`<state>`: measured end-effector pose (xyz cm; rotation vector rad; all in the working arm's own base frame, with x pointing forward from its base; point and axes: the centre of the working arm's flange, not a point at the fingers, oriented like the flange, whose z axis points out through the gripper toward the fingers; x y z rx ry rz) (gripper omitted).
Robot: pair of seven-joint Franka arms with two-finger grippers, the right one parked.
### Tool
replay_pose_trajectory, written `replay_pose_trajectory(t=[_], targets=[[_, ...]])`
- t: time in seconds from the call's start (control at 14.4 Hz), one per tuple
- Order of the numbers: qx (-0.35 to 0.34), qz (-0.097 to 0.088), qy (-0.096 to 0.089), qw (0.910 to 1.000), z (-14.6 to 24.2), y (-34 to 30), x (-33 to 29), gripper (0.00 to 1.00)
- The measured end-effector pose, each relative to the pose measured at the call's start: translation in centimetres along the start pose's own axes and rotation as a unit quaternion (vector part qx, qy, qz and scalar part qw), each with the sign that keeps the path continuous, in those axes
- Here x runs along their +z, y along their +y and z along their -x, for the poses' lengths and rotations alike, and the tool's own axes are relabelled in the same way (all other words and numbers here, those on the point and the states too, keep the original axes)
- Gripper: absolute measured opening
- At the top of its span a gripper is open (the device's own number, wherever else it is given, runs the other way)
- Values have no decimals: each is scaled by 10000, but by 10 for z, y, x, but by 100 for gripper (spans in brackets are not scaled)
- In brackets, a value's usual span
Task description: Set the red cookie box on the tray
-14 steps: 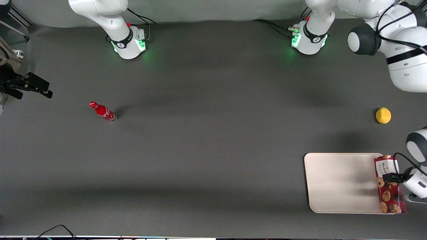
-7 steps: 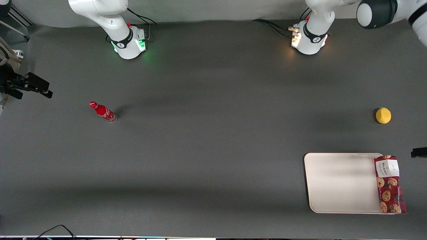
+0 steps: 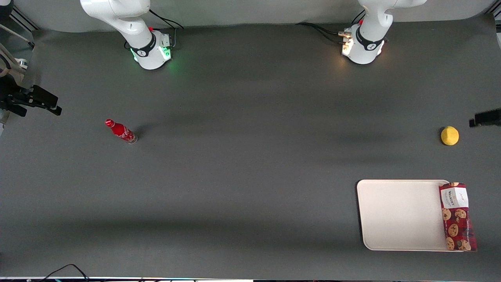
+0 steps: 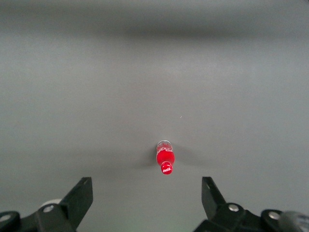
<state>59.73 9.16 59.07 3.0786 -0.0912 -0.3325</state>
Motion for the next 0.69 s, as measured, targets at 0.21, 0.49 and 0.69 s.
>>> replay_pose_trajectory(t=[0.21, 0.49, 0.69], targets=[[-116, 104, -164, 9997, 44, 42, 7, 100], [-145, -156, -17, 9998, 81, 113, 28, 100], [-140, -252, 136, 9995, 104, 118, 33, 100]])
